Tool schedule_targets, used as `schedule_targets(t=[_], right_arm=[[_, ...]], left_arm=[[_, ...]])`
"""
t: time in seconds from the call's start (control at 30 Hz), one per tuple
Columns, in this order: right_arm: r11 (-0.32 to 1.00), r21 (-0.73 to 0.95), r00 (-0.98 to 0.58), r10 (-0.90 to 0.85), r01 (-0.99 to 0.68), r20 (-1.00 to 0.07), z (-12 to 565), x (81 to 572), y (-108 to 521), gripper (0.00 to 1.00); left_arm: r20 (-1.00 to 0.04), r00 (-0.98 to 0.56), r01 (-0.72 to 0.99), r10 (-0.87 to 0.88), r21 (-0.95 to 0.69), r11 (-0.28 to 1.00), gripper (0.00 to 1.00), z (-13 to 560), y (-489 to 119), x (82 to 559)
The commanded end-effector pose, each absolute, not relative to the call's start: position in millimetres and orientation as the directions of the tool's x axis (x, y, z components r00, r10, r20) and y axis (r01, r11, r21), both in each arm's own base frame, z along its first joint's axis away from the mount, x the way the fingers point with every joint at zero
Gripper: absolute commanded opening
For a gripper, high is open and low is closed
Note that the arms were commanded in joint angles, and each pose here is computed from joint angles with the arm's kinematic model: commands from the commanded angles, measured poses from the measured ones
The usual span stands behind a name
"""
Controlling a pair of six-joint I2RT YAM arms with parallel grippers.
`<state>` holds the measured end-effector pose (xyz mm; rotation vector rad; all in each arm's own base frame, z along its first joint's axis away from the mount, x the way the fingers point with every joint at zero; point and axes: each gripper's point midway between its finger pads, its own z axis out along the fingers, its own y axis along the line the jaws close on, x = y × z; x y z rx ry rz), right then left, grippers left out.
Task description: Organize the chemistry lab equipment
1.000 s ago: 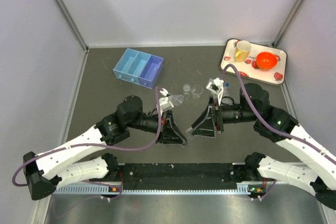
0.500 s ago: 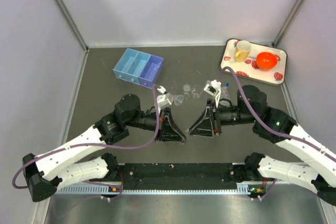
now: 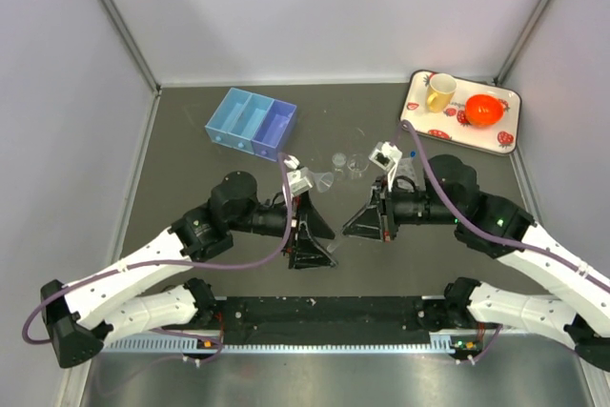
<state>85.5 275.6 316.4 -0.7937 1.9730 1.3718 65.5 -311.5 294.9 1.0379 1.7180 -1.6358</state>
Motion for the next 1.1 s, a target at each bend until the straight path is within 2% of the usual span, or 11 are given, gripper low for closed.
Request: schedule_targets(t=[0.0,0.17,0.3,0.4,0.6,0.87,1.07], right_arm=[[0.488,0.481,-0.582,-0.070,-0.729,-0.810,321,124,264,0.00],[0.751,0.315,-0.531,-0.055,-0.580,-0.846,308,177,226,0.00],[0.918,0.193,-0.489,0.000,-0.345,-0.872,301,231,174,0.00],[0.984,0.109,-0.477,0.030,-0.139,-0.878,286,263,131,0.00],[0.983,0.135,-0.447,0.177,0.125,-0.877,246,309,72,0.00],[0.963,0.104,-0.476,0.215,0.250,-0.852,183,335,50,0.00],[0.958,0.123,-0.457,0.233,0.258,-0.858,171,349,54,0.00]], left_arm=[[-0.848,-0.516,0.856,0.118,-0.509,0.088,0.99,294,-305,85],[-0.854,-0.511,0.840,0.103,-0.470,0.273,0.99,283,-291,109],[-0.861,-0.502,0.815,0.088,-0.436,0.381,0.99,275,-278,122],[-0.867,-0.490,0.808,0.084,-0.416,0.417,0.99,274,-270,125],[-0.878,-0.471,0.803,0.082,-0.388,0.452,0.99,270,-263,129],[-0.879,-0.467,0.807,0.100,-0.378,0.454,0.99,260,-264,130],[-0.882,-0.458,0.813,0.114,-0.363,0.456,0.99,256,-264,131]])
